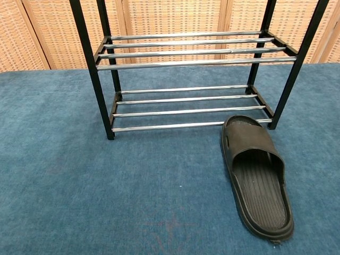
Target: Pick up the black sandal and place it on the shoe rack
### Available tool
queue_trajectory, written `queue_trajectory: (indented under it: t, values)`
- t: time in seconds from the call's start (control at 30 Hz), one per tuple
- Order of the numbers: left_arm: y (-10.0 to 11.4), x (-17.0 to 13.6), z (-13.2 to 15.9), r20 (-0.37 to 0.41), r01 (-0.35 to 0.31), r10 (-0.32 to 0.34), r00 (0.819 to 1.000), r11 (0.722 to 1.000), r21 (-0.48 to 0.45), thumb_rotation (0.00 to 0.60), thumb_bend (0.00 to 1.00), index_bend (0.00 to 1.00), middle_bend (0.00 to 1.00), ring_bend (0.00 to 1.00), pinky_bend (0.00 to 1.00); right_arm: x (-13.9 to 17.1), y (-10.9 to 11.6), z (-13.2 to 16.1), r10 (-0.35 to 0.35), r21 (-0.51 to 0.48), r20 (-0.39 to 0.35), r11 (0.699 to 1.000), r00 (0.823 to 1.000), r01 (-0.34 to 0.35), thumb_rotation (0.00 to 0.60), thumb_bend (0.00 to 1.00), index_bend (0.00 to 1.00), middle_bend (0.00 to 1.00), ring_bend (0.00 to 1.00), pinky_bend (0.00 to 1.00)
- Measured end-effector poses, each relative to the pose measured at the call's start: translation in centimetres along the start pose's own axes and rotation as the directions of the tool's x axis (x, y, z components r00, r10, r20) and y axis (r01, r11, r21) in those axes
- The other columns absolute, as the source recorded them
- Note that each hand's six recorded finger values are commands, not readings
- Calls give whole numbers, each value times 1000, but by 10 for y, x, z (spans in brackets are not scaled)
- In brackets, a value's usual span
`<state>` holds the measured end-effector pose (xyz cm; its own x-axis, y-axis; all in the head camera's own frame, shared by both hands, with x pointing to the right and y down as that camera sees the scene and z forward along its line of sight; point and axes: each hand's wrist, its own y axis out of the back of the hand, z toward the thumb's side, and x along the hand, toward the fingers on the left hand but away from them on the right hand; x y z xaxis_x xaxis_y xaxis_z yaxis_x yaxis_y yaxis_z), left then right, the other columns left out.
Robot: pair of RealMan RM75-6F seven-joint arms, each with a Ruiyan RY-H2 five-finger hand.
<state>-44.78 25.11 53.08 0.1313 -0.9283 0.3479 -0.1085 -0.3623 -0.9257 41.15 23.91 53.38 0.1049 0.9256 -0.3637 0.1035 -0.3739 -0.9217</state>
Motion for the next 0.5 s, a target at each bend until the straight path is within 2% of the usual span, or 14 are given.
queue_trajectory:
  t: [0.1, 0.17, 0.2, 0.27, 0.3, 0.33, 0.4, 0.43, 0.5]
  values:
    - [1, 1, 0, -3, -2, 2, 1000, 1000, -1, 600, 23, 0, 0, 0, 0, -12, -3, 18, 28, -6, -123, 1000, 992, -29, 600, 620, 20, 0, 0, 0]
    - [0, 2, 0, -6, -1, 1, 1000, 1000, -2, 600, 23, 0, 0, 0, 0, -20, -6, 33, 54, 0, -219, 998, 974, -55, 600, 584, 22, 0, 0, 0]
    - [0, 3, 0, -7, 2, -2, 1000, 1000, -1, 600, 23, 0, 0, 0, 0, -23, -8, 40, 66, 9, -262, 998, 963, -65, 600, 513, 22, 0, 0, 0]
    - [-1, 4, -1, -9, 7, -7, 1000, 1000, 2, 600, 23, 0, 0, 0, 0, -28, -11, 55, 92, 43, -362, 996, 928, -82, 600, 301, 22, 0, 0, 0]
    - [-2, 4, -1, -10, 12, -12, 1000, 1000, 5, 600, 23, 0, 0, 0, 0, -29, -13, 62, 103, 63, -406, 994, 908, -84, 600, 234, 22, 0, 0, 0]
    - [-3, 5, -2, -12, 14, -14, 1000, 1000, 7, 600, 23, 0, 0, 0, 0, -31, -15, 71, 118, 95, -465, 992, 878, -83, 600, 150, 20, 0, 0, 0]
    - [-3, 6, -2, -15, 15, -15, 1000, 1000, 9, 600, 24, 0, 0, 0, 0, -32, -20, 83, 142, 152, -552, 986, 822, -69, 600, 46, 9, 0, 0, 0]
    - [-3, 6, -3, -17, 15, -14, 1000, 1000, 9, 600, 24, 0, 0, 0, 0, -33, -24, 91, 161, 196, -607, 979, 778, -50, 600, 14, 3, 0, 0, 0]
    - [-3, 8, -4, -23, 15, -15, 1000, 1000, 9, 600, 24, 0, 0, 0, 0, -34, -32, 100, 194, 265, -681, 964, 706, -8, 600, 0, 0, 0, 0, 0]
